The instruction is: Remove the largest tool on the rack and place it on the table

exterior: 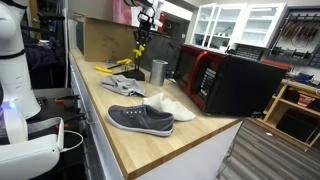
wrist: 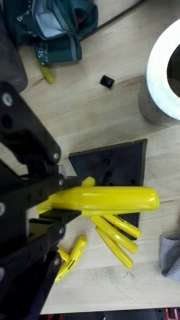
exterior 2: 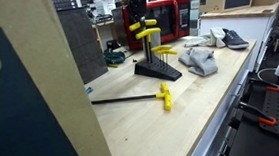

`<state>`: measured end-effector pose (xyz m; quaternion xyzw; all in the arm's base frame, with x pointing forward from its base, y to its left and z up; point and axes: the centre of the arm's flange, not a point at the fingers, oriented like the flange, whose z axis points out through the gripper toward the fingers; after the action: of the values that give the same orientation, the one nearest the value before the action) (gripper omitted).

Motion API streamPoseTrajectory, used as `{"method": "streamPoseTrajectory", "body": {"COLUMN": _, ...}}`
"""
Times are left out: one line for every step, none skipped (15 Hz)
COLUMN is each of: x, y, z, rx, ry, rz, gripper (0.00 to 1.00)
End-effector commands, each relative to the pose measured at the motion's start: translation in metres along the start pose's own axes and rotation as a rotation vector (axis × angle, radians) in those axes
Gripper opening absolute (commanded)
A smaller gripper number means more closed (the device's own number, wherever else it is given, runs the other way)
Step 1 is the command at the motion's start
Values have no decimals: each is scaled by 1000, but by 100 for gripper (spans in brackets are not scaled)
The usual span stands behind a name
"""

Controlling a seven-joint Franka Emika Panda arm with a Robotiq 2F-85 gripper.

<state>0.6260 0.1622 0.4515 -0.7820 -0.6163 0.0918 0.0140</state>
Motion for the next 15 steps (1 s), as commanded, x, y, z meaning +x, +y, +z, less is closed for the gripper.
{"method": "streamPoseTrajectory", "body": {"x": 1, "y": -25, "z": -29, "rx": -43, "ry": 9, "rz": 23, "gripper": 6}}
{"method": "streamPoseTrajectory", "body": {"x": 2, "y": -27, "z": -33, "rx": -47, "ry": 13, "rz": 36, "gripper": 6}}
{"method": "streamPoseTrajectory", "body": {"x": 2, "y": -30, "z": -37, "rx": -49, "ry": 13, "rz": 43, "gripper": 6}}
{"method": "streamPoseTrajectory", "body": {"x": 1, "y": -33, "z": -41, "rx": -42, "ry": 12, "rz": 60, "gripper": 6}}
{"method": "streamPoseTrajectory", "body": {"x": 1, "y": -35, "z": -44, "rx": -43, "ry": 12, "rz": 70, "gripper": 6}}
{"method": "streamPoseTrajectory", "body": {"x": 0, "y": -38, "z": -50, "rx": -44, "ry": 10, "rz": 82, "gripper": 6}}
{"method": "streamPoseTrajectory", "body": {"x": -1, "y": -40, "z": -52, "rx": -45, "ry": 9, "rz": 94, "gripper": 6}}
{"method": "streamPoseTrajectory", "body": {"x": -2, "y": -43, "z": -58, "rx": -51, "ry": 3, "rz": 107, "gripper": 6}}
{"method": "streamPoseTrajectory", "body": {"x": -3, "y": -47, "z": -64, "rx": -60, "ry": -4, "rz": 123, "gripper": 6}}
{"method": "streamPoseTrajectory", "body": {"x": -4, "y": -51, "z": -71, "rx": -72, "ry": -6, "rz": 135, "gripper": 6}}
{"method": "streamPoseTrajectory", "body": {"x": -6, "y": -53, "z": -75, "rx": -84, "ry": -7, "rz": 148, "gripper": 6}}
{"method": "streamPoseTrajectory", "body": {"x": -7, "y": -56, "z": -81, "rx": -103, "ry": -13, "rz": 168, "gripper": 6}}
{"method": "streamPoseTrajectory", "body": {"x": -8, "y": -58, "z": -86, "rx": -118, "ry": -17, "rz": 183, "gripper": 6}}
{"method": "streamPoseTrajectory", "body": {"x": -9, "y": -61, "z": -91, "rx": -138, "ry": -25, "rz": 204, "gripper": 6}}
{"method": "streamPoseTrajectory", "body": {"x": -9, "y": -64, "z": -96, "rx": -154, "ry": -35, "rz": 221, "gripper": 6}}
